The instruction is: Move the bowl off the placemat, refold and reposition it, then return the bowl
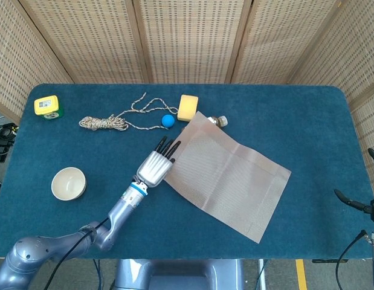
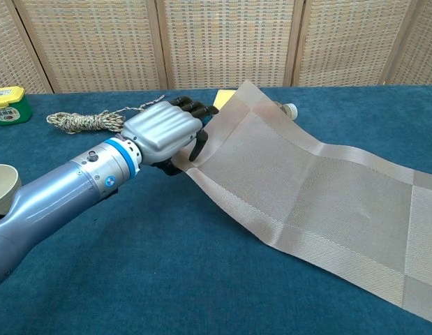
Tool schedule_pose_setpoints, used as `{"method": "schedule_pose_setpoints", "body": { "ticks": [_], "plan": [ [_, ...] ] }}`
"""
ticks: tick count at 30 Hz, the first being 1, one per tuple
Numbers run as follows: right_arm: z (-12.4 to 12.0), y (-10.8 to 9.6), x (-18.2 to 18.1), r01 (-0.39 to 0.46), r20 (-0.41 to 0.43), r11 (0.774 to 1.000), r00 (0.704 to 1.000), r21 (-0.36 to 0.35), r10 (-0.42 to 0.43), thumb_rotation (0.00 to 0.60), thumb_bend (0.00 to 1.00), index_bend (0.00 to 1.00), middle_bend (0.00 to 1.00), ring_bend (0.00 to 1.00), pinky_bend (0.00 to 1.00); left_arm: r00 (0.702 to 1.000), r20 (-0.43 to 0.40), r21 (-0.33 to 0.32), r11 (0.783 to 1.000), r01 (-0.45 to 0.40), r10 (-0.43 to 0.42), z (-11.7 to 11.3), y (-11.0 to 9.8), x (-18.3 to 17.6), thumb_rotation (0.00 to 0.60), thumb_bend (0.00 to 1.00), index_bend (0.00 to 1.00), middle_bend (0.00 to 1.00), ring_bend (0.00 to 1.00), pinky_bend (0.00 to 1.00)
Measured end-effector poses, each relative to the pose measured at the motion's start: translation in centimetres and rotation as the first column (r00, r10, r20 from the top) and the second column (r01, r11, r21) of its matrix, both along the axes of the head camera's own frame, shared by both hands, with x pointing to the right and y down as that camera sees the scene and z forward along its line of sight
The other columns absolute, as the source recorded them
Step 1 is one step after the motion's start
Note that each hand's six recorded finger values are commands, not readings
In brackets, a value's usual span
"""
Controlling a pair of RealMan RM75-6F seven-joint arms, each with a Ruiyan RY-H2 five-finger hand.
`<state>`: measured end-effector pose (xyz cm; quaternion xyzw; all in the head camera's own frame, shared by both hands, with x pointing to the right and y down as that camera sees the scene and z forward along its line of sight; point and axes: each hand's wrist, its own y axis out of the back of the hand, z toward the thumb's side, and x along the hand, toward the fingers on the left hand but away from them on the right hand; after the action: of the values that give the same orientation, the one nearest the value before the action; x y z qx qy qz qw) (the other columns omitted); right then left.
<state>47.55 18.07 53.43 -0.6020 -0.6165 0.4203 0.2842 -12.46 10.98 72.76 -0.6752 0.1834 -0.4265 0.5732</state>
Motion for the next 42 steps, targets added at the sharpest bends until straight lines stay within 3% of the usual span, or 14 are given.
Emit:
{"method": "schedule_pose_setpoints", "body": {
  "ticks": [9,22,34,42],
  "plan": [
    [-0.2,0.2,-0.5,0.013,-0.009,1.000,1.000,0.003,-0.013,0.600,0.22,0.00,0.00,0.00,0.00,1.000,0.006,-0.027,1.000,-0.014,0.014,-1.2,1.7,-2.2,0.600,0.46,0.74,0.00,0.00,0.00],
    [-0.5,0.6,-1.8,0.047,-0.016,0.999,0.999,0.007,-0.047,0.600,0.22,0.00,0.00,0.00,0.00,0.992,0.043,-0.162,0.980,-0.112,0.121,-4.9,8.1,-6.4,0.600,0.46,0.74,0.00,0.00,0.00],
    [-0.8,0.9,-2.3,0.065,-0.020,0.998,0.998,0.011,-0.064,0.600,0.22,0.00,0.00,0.00,0.00,0.977,0.013,-0.227,0.952,-0.204,0.212,-6.5,12.4,-7.2,0.600,0.46,0.74,0.00,0.00,0.00],
    [-0.7,0.9,-2.5,0.068,-0.027,0.998,0.997,0.008,-0.068,0.600,0.22,0.00,0.00,0.00,0.00,0.974,-0.048,-0.266,0.937,-0.228,0.224,-7.1,13.8,-7.0,0.600,0.46,0.74,0.00,0.00,0.00]
  ]
}}
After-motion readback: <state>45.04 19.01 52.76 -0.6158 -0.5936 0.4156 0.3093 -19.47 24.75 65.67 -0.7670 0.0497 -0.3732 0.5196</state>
